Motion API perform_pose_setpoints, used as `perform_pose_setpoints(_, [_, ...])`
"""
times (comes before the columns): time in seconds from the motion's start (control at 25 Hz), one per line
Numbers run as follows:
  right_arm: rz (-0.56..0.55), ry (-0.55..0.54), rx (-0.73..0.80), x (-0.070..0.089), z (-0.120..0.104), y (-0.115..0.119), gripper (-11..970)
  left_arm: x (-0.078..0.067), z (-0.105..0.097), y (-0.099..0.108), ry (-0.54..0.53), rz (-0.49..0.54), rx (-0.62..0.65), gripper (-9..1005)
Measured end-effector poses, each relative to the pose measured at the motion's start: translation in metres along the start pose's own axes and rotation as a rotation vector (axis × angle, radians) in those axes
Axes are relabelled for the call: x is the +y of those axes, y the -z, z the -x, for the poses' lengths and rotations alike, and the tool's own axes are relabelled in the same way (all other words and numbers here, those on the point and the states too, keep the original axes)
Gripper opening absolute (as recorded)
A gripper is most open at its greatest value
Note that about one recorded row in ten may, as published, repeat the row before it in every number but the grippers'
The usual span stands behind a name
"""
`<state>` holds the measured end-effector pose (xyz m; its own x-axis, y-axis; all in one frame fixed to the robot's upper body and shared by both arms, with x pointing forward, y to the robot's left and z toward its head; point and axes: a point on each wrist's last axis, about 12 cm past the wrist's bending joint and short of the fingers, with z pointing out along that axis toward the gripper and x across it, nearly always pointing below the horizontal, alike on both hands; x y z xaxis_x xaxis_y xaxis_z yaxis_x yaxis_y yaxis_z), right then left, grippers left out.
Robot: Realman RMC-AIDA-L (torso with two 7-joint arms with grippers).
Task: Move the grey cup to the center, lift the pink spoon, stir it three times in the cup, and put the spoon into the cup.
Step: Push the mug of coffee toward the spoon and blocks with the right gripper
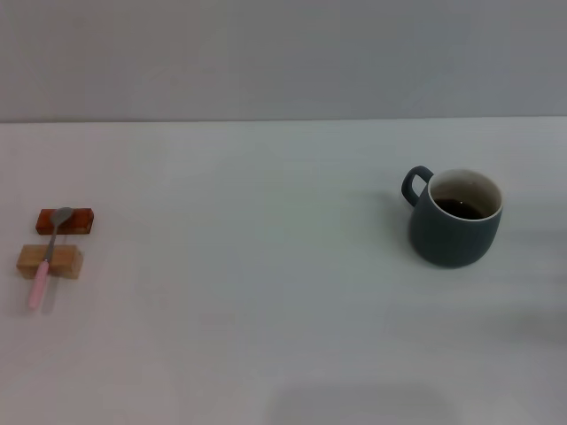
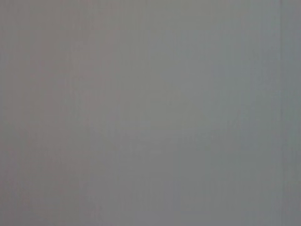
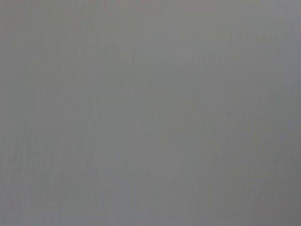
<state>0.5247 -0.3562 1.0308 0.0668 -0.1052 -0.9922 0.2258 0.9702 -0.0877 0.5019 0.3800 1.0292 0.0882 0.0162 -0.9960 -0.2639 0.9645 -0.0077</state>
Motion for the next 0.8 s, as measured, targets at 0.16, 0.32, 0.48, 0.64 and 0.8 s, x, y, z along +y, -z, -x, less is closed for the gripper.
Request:
perform_pose_setpoints(0.16, [0.003, 0.004, 0.013, 0.0002, -0.0028, 0.0027, 562, -0.0011, -0.0006, 0.0003, -0.005, -0.006, 0.003, 844])
perform_pose_setpoints(0.32, [0.004, 0.001, 0.027, 0.0004, -0.0051, 0.0041, 561, -0.0002, -0.0002, -0.0001, -0.007, -0.005, 0.002, 844])
perform_pose_setpoints(0.48, [0.007, 0.002, 0.033, 0.0017, -0.0059, 0.0036, 560, 0.0003, 0.0007, -0.0017, -0.014, -0.004, 0.000, 843])
perform_pose_setpoints(0.64, [0.011, 0.005, 0.031, 0.0022, -0.0057, 0.0037, 556, 0.0008, 0.0020, -0.0026, -0.013, 0.000, -0.007, 843])
perform_pose_setpoints(0.8, [0.016, 0.008, 0.028, 0.0026, -0.0058, 0.0051, 552, 0.0013, 0.0013, -0.0023, -0.016, -0.002, -0.002, 843])
